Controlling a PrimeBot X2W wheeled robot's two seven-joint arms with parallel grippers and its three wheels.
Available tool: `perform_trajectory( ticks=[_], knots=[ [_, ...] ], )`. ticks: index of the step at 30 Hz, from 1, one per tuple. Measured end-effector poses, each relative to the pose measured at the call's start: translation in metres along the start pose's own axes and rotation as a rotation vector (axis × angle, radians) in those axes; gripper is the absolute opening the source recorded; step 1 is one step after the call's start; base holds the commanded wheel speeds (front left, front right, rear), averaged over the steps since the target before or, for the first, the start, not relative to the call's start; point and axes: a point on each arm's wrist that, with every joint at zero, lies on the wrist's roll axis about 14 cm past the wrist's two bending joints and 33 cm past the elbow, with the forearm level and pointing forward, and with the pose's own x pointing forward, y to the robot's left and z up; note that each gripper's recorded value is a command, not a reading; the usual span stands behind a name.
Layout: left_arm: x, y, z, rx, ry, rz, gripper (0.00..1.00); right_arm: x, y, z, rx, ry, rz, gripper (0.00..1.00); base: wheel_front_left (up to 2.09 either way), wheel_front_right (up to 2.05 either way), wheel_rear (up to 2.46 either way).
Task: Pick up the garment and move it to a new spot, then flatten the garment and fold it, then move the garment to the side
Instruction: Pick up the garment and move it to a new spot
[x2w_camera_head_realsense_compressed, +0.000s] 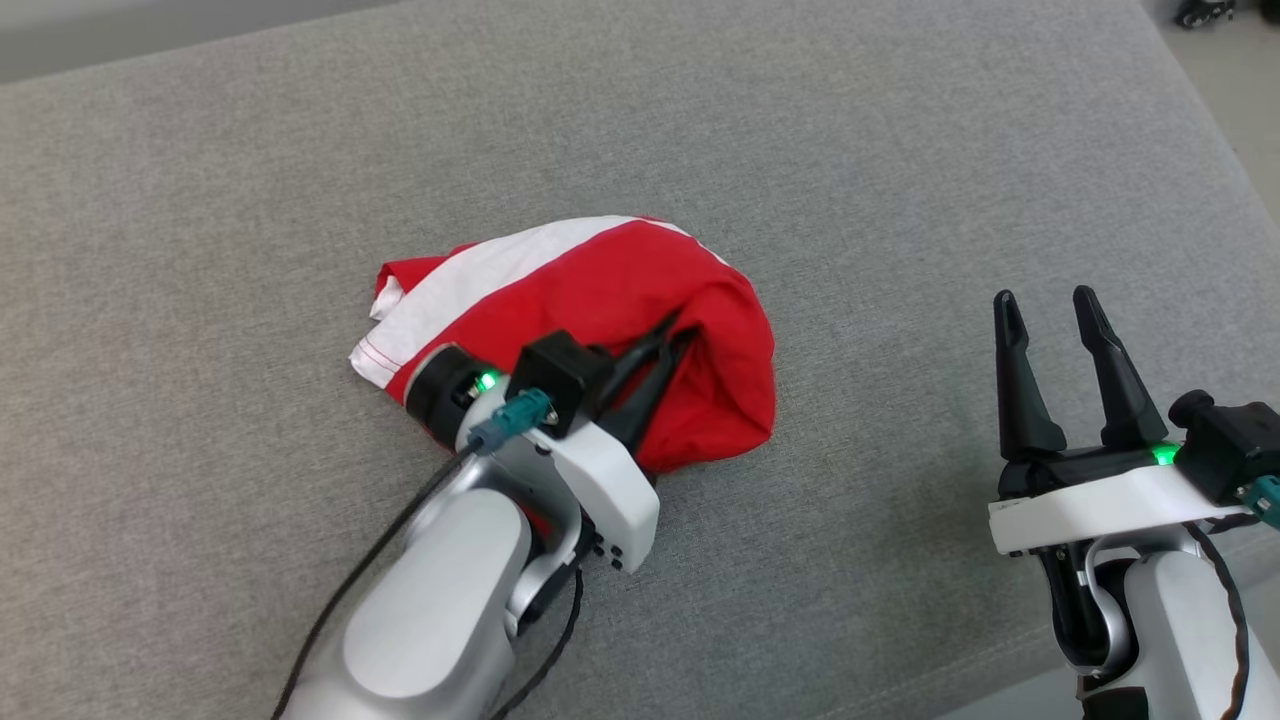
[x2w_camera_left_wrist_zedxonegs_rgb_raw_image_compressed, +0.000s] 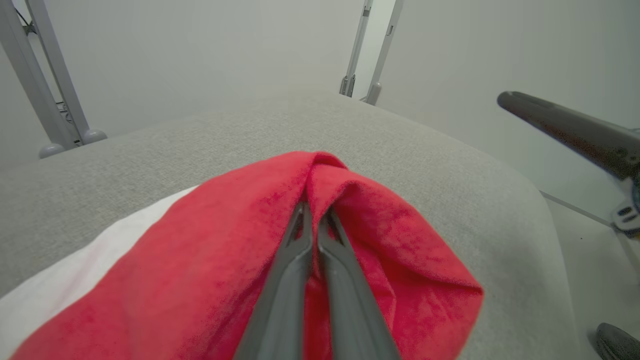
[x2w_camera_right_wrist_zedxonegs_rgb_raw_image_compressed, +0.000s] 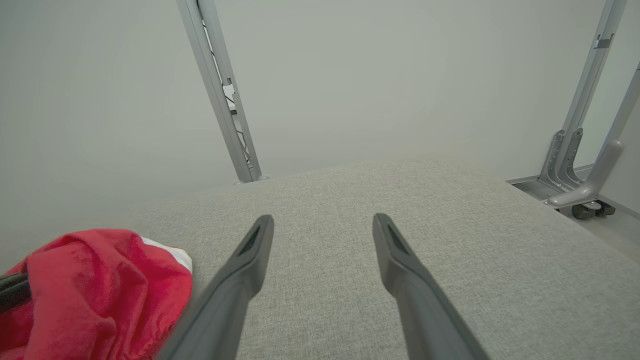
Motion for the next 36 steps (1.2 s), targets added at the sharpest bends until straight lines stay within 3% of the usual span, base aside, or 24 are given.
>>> perform_trajectory(
  ticks=[2,3,4,5,13,19,28,36],
  knots=[
    [-0.002,-0.004,-0.012,-0.008,0.030,-0.010,0.00,0.001,0.000,-0.002,0.002,0.005,-0.001,1.00,0.00,0.00,0.00],
    [-0.004,-0.004,-0.014,-0.012,0.031,-0.011,0.36,0.003,0.002,-0.002,0.004,0.003,0.003,1.00,0.00,0.00,0.00],
    [-0.006,-0.003,-0.013,-0.010,0.024,-0.007,0.86,0.004,0.005,-0.002,0.007,0.001,0.010,1.00,0.00,0.00,0.00],
    [-0.008,-0.001,-0.012,-0.008,0.016,0.000,1.00,0.006,0.008,-0.002,0.009,-0.001,0.019,1.00,0.00,0.00,0.00],
    [-0.039,0.017,0.014,-0.053,-0.119,0.115,1.00,0.016,0.037,0.001,0.012,-0.019,0.109,1.00,0.00,0.00,0.00],
    [-0.081,0.060,0.044,-0.051,-0.238,0.335,1.00,0.016,0.059,0.008,0.019,-0.036,0.177,1.00,0.00,0.00,0.00],
    [-0.182,0.136,0.059,-0.005,-0.309,0.707,1.00,0.010,0.086,0.018,0.005,-0.061,0.262,1.00,0.00,0.00,0.00],
    [-0.247,0.158,0.068,0.018,-0.356,0.873,1.00,0.001,0.090,0.022,0.000,-0.064,0.276,1.00,0.00,0.00,0.00]
  ],
)
